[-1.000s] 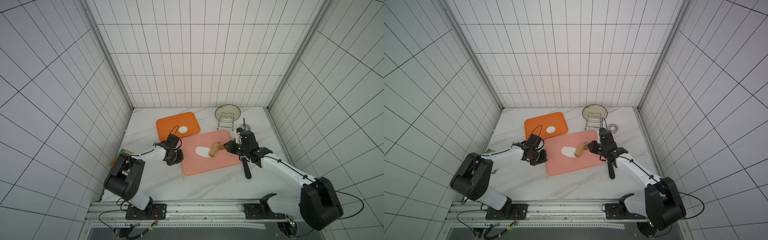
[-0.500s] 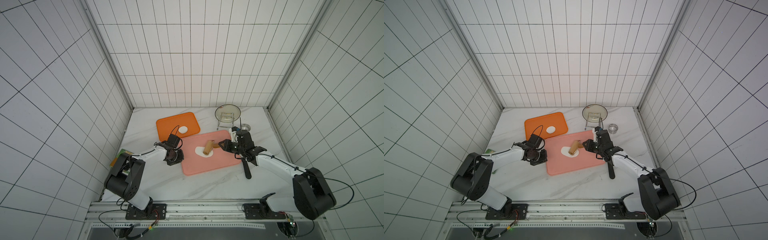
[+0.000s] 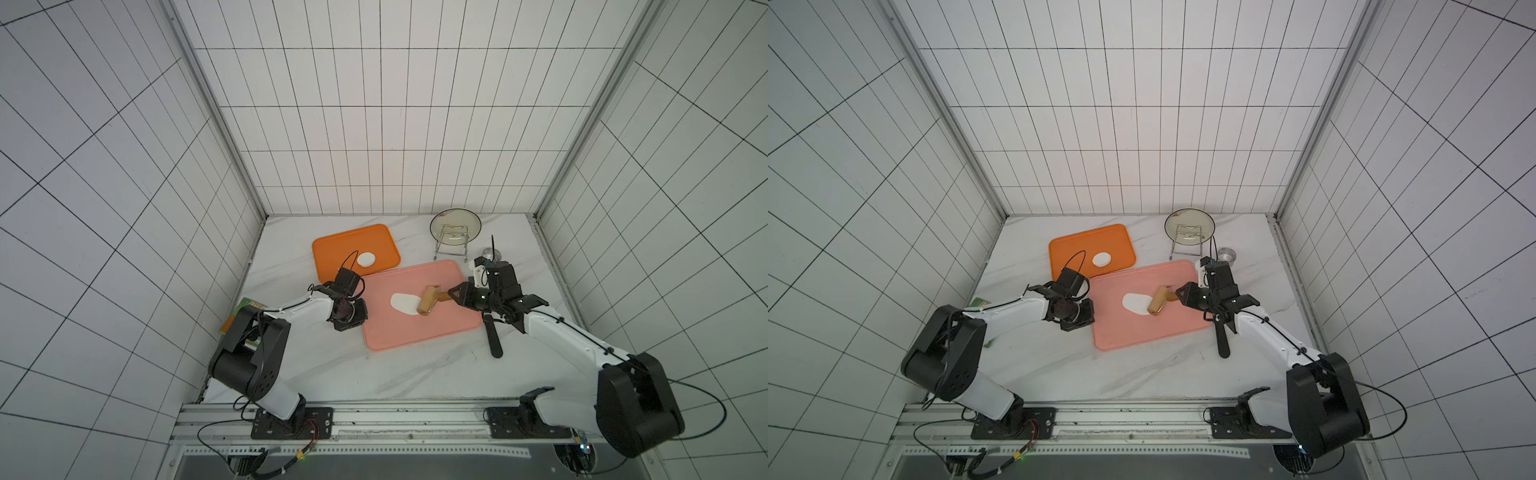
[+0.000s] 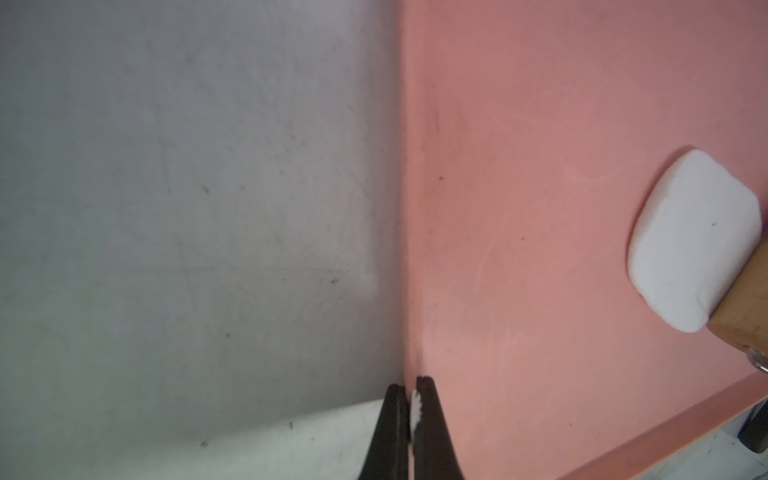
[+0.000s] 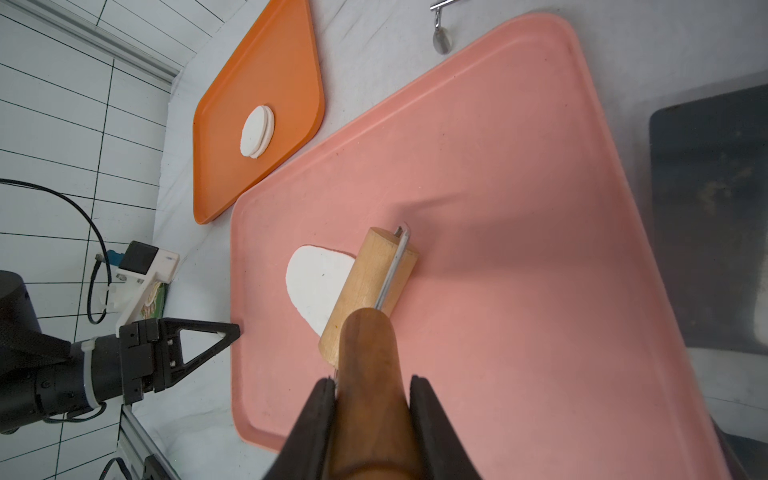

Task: Roll out the dumpling wrappers from the dough
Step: Flatten out the dough on the work surface.

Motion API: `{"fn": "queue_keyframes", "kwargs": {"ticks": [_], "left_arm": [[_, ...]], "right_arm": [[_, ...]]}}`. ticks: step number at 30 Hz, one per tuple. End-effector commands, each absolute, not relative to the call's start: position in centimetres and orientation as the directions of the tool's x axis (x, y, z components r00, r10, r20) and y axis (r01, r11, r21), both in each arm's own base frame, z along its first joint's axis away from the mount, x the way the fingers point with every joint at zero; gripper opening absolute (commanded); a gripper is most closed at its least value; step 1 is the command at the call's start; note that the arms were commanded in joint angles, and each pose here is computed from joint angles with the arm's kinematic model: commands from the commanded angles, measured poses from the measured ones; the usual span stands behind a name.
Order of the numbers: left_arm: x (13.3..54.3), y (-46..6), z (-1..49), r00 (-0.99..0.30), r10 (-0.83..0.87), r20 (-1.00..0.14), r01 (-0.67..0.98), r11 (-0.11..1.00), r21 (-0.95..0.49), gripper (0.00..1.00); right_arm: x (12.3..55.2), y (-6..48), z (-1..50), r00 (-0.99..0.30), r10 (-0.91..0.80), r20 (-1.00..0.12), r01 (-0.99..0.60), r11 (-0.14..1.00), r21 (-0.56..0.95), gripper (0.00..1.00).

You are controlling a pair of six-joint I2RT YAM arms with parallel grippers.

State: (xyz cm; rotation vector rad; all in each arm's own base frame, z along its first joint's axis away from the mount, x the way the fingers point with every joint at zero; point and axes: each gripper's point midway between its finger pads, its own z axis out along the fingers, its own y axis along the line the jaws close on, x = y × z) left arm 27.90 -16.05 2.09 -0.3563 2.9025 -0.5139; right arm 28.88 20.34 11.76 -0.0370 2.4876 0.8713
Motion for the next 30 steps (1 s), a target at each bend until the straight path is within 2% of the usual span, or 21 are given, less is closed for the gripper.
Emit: {"fn": "queue_keyframes", "kwargs": {"ticks": [1, 10, 17, 22, 30], "left_arm": [[27.9, -13.7, -0.4, -0.947, -0.292, -0.135, -0.253, 0.935, -0.248, 0.0], [27.8, -14.1, -0.5, -0.95, -0.283, -0.131, -0.245, 0.937, -0.248, 0.0], [27.7, -14.3, -0.5, -0.951, -0.28, -0.13, -0.242, 0.938, -0.249, 0.0], [27.5, -14.3, -0.5, -0.951, -0.279, -0.131, -0.241, 0.939, -0.247, 0.0], [27.6, -14.3, -0.6, -0.951, -0.28, -0.131, -0.243, 0.939, -0.245, 0.0]], "right_arm": [[21.9, 20.2, 6.3, -0.978, -0.035, -0.207, -0.147, 0.817, 0.557, 0.0], [24.4, 23.5, 13.1, -0.929, -0.035, -0.368, -0.275, 0.731, 0.625, 0.0], [24.6, 25.9, 12.8, -0.93, -0.056, -0.363, -0.295, 0.703, 0.647, 0.0], [24.8, 25.3, 12.3, -0.929, -0.034, -0.367, -0.276, 0.725, 0.631, 0.0], [25.4, 24.1, 14.9, -0.917, 0.02, -0.397, -0.271, 0.7, 0.661, 0.0]]}}
